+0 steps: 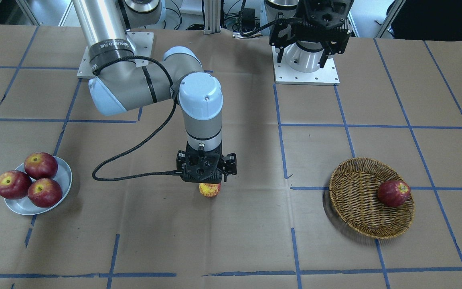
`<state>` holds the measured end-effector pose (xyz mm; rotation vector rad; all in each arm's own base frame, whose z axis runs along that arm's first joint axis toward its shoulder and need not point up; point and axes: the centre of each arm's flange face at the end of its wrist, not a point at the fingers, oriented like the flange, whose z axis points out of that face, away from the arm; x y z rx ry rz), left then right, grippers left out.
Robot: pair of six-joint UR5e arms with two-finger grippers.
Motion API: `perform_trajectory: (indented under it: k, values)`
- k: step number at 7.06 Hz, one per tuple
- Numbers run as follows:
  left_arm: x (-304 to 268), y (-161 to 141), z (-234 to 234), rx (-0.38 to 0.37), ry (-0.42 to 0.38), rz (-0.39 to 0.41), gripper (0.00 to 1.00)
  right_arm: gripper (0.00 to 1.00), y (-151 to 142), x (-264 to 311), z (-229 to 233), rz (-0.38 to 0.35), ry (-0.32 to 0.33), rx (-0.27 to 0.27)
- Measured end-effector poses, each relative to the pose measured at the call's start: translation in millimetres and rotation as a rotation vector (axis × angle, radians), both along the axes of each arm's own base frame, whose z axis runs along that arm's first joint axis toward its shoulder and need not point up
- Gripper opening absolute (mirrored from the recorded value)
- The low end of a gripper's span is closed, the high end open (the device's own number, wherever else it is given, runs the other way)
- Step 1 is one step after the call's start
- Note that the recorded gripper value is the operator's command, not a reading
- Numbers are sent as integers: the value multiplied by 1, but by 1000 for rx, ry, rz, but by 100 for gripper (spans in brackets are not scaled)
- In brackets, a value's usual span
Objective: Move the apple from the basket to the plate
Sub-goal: 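Move the right gripper over the striped apple and grasp it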
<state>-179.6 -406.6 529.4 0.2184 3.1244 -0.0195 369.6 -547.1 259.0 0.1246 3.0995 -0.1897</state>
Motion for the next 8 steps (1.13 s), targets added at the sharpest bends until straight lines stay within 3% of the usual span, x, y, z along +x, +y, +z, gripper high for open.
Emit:
perform_trajectory:
  k: [3,4,5,8]
  values:
    - [0,0,-1,2,0,-1,99,99,-5,8,-56,8,17,37]
    - [0,0,-1,2,1,-1,99,77,-2,8,-69,14,24,55]
    - [0,0,-1,3,1,-1,99,64,2,6,-77,17,29,70]
    - [0,-1,-2,5,0,0,99,62,0,4,-71,17,24,63]
